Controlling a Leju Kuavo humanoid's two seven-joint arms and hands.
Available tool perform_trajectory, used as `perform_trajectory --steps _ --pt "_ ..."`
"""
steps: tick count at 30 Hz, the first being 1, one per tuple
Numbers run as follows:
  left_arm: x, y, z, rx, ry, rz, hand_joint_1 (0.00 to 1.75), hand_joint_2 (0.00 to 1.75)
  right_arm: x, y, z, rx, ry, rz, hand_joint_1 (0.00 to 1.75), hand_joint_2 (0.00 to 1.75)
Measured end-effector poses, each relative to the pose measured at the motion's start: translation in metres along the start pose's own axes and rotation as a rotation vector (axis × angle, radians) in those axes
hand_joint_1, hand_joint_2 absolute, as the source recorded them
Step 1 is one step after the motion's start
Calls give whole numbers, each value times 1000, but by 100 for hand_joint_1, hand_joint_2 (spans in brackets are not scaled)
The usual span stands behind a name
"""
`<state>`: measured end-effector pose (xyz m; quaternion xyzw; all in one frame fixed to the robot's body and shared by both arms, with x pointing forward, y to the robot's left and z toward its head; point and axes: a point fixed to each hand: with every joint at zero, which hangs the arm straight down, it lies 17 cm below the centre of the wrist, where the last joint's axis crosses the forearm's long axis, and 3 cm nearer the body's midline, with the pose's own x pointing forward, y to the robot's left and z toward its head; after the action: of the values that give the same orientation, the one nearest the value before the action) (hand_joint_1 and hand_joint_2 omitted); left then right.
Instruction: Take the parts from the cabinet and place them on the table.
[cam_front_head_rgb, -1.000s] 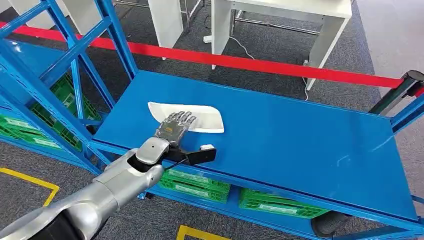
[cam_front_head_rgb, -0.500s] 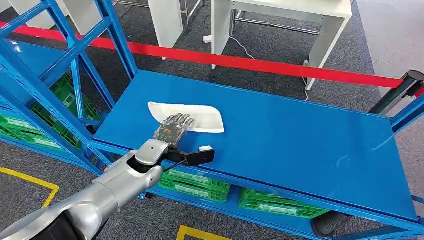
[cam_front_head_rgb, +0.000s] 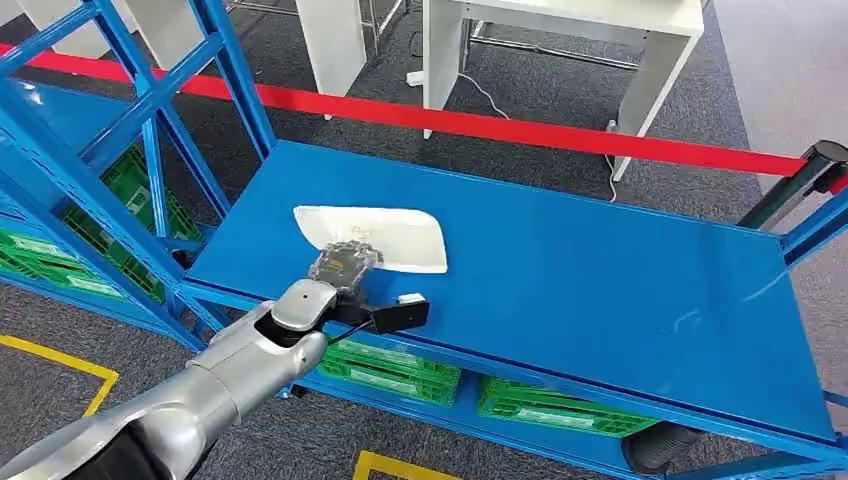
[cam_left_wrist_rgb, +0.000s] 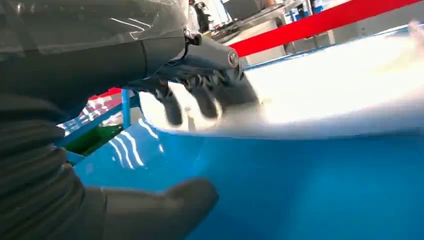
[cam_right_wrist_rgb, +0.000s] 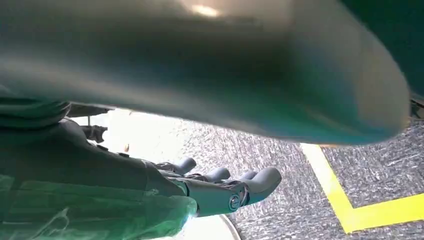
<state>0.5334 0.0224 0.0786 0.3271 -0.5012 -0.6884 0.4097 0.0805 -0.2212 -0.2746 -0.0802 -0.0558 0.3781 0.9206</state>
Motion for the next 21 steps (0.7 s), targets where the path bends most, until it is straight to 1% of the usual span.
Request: perform_trajectory --steps 1,2,5,6,7,8,9,11,13,17,18,19,20,21 --pt "0 0 0 -2 1 0 127 175 0 0 0 0 1 0 0 0" --pt "-1 -1 0 -3 1 -1 127 175 0 0 0 0 1 0 0 0" --pt "-1 -2 0 -5 3 -1 113 175 0 0 0 1 1 0 0 0" --pt "-1 -2 0 -6 4 -1 96 175 0 0 0 1 1 0 0 0" --pt "-1 -2 0 -6 4 -1 89 175 0 0 0 1 1 0 0 0" --pt "-1 -2 0 -6 4 -1 87 175 0 0 0 1 1 0 0 0" --pt "-1 -3 0 -8 4 -1 75 175 0 1 0 2 0 0 0 0" --pt "-1 -4 0 -10 4 0 73 175 0 1 0 3 -1 1 0 0" --pt "0 -4 1 -12 1 3 66 175 1 1 0 5 -6 1 0 0" --pt "0 -5 1 -13 0 6 72 175 1 2 0 7 -9 2 0 0" --pt "1 -5 1 -13 -1 7 91 175 1 2 0 7 -10 2 0 0" --pt "1 -5 1 -13 -1 7 119 175 1 2 0 8 -10 2 0 0" --pt "1 -5 0 -13 -2 7 119 175 1 3 0 9 -10 2 0 0" --pt "1 -4 0 -12 -2 8 122 175 1 3 0 10 -11 3 0 0"
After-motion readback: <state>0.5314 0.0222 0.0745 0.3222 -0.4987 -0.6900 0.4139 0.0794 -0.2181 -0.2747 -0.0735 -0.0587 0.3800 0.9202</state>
